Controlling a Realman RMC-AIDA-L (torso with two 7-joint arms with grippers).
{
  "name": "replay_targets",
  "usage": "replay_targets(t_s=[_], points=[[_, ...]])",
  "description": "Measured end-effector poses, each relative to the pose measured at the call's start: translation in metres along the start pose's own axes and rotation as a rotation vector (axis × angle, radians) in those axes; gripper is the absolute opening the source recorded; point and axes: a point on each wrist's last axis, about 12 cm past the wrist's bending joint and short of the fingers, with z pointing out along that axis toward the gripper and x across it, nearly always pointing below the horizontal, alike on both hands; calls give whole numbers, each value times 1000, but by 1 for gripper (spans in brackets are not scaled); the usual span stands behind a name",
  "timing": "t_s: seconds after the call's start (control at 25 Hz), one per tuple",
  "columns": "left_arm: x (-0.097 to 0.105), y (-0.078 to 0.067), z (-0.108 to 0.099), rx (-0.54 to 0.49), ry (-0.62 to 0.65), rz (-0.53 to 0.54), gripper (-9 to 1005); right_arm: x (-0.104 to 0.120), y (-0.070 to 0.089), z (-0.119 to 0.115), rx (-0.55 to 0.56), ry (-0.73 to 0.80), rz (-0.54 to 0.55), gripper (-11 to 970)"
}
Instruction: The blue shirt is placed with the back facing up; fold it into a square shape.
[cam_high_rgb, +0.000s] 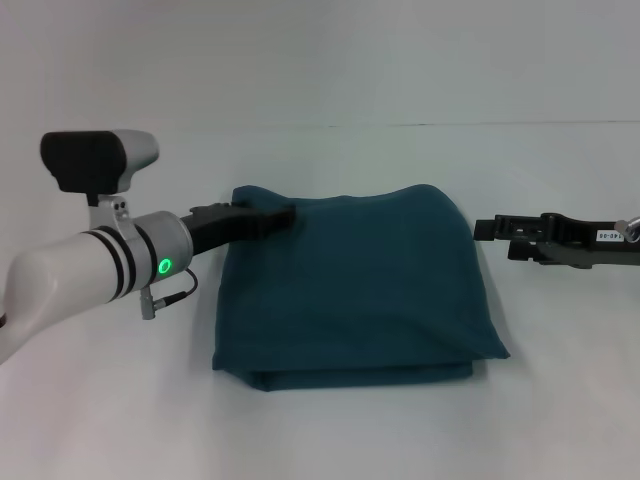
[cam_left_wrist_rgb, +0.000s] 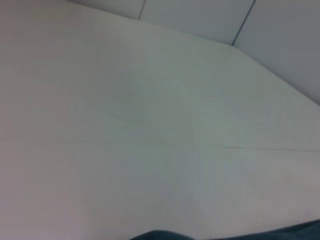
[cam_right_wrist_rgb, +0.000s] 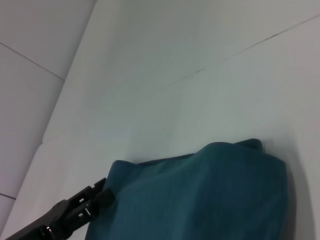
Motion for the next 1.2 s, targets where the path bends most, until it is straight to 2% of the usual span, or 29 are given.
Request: replay_targets(t_s=[0.2, 0.68, 0.88, 1.0, 1.2], points=[[1, -3, 3, -2, 26, 45, 726, 1, -1, 0, 1, -3, 4, 916], [-3, -2, 3, -16, 13, 46, 465, 1, -2, -2, 4, -10, 7, 915], [-4, -1, 3, -21, 10, 42, 251, 0, -3, -2, 9, -14, 9, 915], [-5, -1, 3, -21, 8, 42, 34, 1, -4, -2, 11, -15, 9, 915], [-6, 0, 3, -23, 3, 37, 2, 1, -4, -2, 15, -14, 9, 914]])
